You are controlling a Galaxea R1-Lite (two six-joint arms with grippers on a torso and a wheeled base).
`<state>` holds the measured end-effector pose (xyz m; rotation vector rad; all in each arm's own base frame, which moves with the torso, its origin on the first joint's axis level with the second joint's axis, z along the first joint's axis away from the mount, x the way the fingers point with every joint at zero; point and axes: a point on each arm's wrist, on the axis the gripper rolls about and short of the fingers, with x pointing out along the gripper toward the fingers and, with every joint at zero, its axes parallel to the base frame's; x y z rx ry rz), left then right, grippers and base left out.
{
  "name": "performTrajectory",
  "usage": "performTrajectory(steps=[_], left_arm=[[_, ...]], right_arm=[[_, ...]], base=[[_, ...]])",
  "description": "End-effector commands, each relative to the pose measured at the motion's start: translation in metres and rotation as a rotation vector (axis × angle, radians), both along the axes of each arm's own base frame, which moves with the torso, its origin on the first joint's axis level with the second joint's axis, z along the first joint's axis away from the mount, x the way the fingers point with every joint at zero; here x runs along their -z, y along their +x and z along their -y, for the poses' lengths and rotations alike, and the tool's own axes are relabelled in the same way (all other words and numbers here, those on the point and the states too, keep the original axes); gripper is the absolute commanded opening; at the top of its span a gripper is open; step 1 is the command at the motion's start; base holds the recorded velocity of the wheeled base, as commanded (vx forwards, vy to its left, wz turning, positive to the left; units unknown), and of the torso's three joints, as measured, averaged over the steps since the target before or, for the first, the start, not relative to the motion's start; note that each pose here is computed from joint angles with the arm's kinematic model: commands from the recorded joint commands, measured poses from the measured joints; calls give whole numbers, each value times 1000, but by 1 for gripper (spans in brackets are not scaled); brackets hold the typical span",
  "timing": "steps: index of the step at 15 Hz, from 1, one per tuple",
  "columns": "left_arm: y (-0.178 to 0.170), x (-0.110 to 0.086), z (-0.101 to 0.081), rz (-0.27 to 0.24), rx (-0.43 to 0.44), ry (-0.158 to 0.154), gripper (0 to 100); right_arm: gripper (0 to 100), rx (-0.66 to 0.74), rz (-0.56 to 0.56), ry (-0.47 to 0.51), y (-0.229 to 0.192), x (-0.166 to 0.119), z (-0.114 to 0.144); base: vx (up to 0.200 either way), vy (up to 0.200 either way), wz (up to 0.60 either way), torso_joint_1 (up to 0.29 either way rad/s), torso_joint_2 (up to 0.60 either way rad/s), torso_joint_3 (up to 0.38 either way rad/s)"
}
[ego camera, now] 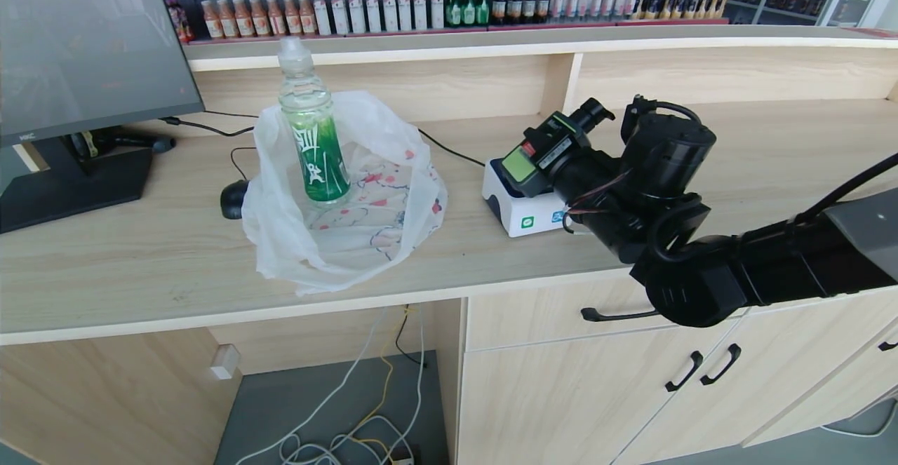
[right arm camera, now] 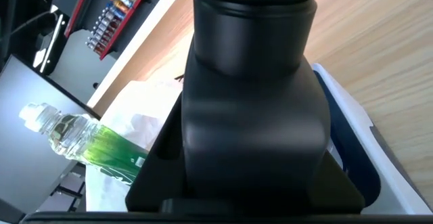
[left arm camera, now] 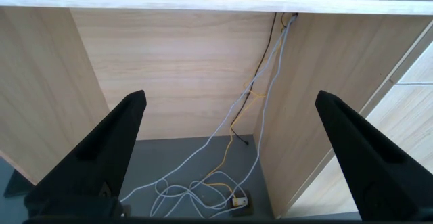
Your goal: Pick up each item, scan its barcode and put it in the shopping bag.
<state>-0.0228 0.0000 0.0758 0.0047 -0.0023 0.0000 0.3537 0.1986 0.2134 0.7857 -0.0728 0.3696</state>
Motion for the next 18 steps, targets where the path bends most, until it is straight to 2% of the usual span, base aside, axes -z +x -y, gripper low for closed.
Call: performTrajectory(steps=[1, 9, 12, 18], left_arm=[[0, 0, 0, 1, 0, 0, 100], [0, 0, 0, 1, 0, 0, 100], [0, 0, 0, 1, 0, 0, 100], [0, 0, 0, 1, 0, 0, 100]], right_arm=[[0, 5, 2, 1, 1, -1, 2], [0, 9, 6, 4, 4, -2, 3], [0, -3, 38, 21, 5, -13, -3], [0, 25, 6, 24, 8, -7, -6]], base=[[0, 0, 0, 0, 0, 0], [0, 0, 0, 0, 0, 0], [0, 0, 0, 0, 0, 0], [0, 0, 0, 0, 0, 0]])
